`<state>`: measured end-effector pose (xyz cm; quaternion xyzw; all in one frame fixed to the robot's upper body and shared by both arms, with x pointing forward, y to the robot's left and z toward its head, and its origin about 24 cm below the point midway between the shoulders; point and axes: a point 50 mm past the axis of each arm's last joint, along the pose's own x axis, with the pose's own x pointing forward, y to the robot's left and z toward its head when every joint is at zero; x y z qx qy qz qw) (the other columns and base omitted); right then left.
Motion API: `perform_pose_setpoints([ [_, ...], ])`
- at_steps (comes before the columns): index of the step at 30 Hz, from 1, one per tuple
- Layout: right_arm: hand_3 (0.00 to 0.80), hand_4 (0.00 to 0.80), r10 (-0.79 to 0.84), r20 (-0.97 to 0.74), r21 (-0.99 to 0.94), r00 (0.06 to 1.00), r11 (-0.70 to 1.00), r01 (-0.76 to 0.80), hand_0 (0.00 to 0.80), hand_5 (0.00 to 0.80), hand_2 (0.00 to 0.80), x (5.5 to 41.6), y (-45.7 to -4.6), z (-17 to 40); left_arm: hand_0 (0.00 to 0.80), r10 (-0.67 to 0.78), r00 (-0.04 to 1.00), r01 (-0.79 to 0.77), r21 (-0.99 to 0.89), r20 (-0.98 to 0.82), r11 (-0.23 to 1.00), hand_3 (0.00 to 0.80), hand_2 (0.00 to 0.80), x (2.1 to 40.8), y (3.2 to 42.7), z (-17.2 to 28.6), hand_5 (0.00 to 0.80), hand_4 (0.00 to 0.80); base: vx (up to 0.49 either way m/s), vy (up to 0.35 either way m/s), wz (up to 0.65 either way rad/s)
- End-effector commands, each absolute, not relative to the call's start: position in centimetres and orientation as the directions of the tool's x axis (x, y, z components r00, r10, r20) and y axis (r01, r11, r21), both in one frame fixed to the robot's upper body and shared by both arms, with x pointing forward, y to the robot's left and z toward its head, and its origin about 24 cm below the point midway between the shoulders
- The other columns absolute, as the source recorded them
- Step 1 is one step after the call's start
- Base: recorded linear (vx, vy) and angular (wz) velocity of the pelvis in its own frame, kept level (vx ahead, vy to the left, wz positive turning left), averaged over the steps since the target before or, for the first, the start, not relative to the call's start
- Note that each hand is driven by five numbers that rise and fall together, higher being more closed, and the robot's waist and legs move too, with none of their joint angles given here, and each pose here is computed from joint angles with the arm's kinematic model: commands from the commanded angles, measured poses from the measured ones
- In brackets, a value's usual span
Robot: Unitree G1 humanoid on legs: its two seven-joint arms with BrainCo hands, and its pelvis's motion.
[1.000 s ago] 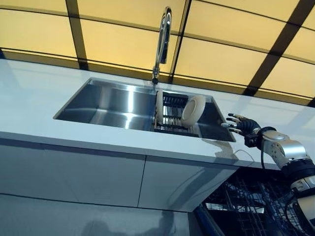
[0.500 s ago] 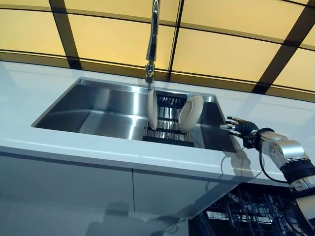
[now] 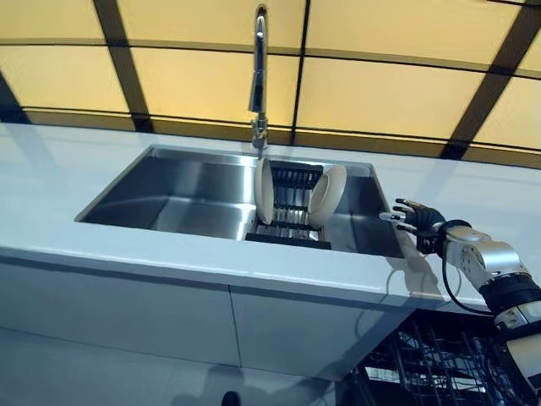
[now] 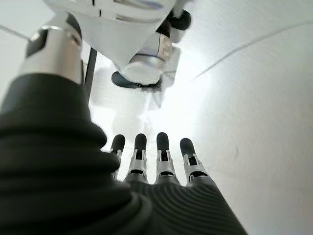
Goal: Take plates into dishwasher
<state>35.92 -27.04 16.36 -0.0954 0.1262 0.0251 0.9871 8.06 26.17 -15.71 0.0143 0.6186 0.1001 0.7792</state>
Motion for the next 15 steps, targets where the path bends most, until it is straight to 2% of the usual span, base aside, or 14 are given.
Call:
perform_pose_setpoints([
  [1,0.0,0.0,0.012,-0.159,-0.133,0.987,0.991,-0.033,0.0,0.0,0.0,36.2,-28.6,19.4,0.0,0.19,0.264,-0.112,0.165,-0.946,0.98,0.0,0.0,9.6,26.9,-15.2,0.0,0.0,0.049,0.015,-0.17],
  [4,0.0,0.0,0.029,-0.162,-0.115,0.986,0.992,-0.048,0.0,0.0,0.0,36.4,-28.9,20.1,0.0,0.182,0.256,-0.076,0.168,-0.949,0.983,0.0,0.0,9.1,26.9,-15.3,0.0,0.0,0.044,0.018,-0.01],
  [15,0.0,0.0,0.025,-0.172,-0.098,0.985,0.994,-0.042,0.0,0.0,0.0,37.3,-27.9,22.0,0.0,0.175,0.232,-0.071,0.163,-0.957,0.984,0.0,0.0,7.9,27.0,-15.5,0.0,0.0,0.051,0.017,0.21],
])
